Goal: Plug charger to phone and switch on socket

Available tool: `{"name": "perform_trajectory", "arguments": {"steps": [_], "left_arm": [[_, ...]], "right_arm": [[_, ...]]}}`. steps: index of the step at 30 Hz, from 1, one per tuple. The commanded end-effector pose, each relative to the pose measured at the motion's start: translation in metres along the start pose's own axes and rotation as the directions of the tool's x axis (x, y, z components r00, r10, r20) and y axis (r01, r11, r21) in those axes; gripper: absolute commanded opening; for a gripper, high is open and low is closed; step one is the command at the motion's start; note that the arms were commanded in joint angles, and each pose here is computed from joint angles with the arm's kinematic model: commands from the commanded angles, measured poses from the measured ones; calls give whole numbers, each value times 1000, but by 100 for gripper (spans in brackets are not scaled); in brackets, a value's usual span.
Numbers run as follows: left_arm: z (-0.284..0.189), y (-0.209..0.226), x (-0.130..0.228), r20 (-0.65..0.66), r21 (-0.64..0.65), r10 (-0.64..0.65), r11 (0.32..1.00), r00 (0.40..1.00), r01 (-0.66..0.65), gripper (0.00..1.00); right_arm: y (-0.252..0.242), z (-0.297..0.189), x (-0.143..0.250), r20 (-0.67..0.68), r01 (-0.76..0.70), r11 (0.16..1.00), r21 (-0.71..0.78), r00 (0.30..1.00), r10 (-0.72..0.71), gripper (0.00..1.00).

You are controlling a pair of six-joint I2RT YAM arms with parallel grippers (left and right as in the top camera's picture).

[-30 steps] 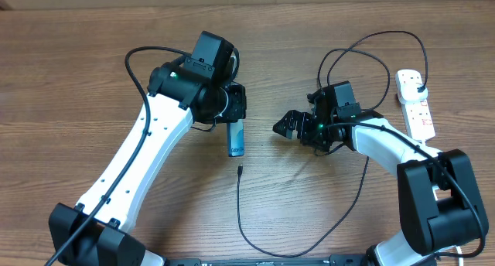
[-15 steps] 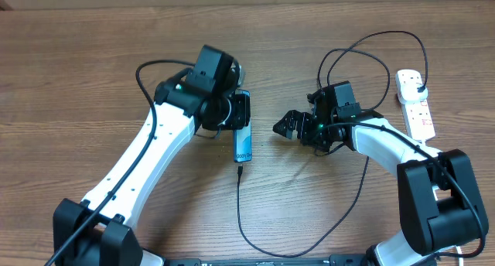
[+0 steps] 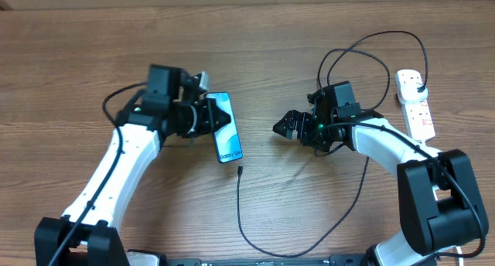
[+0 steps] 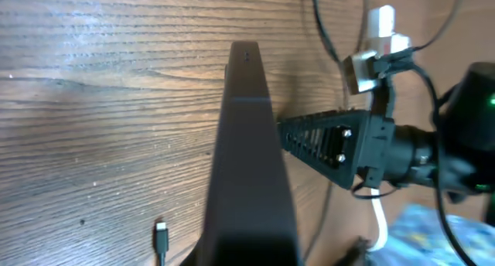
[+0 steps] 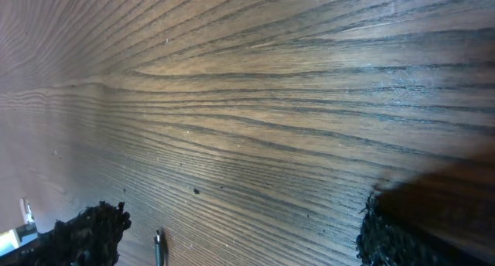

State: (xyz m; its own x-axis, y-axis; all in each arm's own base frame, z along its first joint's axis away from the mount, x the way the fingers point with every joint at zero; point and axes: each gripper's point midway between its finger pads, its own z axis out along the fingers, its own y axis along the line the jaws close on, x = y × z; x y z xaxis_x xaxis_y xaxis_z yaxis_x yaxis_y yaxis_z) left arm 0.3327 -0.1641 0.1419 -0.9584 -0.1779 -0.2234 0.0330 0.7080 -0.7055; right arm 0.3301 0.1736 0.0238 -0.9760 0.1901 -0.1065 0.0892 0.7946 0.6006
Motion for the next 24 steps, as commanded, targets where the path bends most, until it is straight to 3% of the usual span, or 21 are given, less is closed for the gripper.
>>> {"name": "perform_trajectory", "arguments": {"steps": [1,9,24], "left_arm": [[-10,-9,8,-43,147,-40,988,998,46,5],[-5,14,22,-66,128,-105,985,992,113,4],[-4,16,23,-67,128,-105,985,992,113,4]], "right_arm": [[-24,5,6,-5,-27,996,86,1000,28,100],[-23,5,5,-2,-26,996,84,1000,26,100],[-24,5,6,-5,-27,996,86,1000,28,100]]}}
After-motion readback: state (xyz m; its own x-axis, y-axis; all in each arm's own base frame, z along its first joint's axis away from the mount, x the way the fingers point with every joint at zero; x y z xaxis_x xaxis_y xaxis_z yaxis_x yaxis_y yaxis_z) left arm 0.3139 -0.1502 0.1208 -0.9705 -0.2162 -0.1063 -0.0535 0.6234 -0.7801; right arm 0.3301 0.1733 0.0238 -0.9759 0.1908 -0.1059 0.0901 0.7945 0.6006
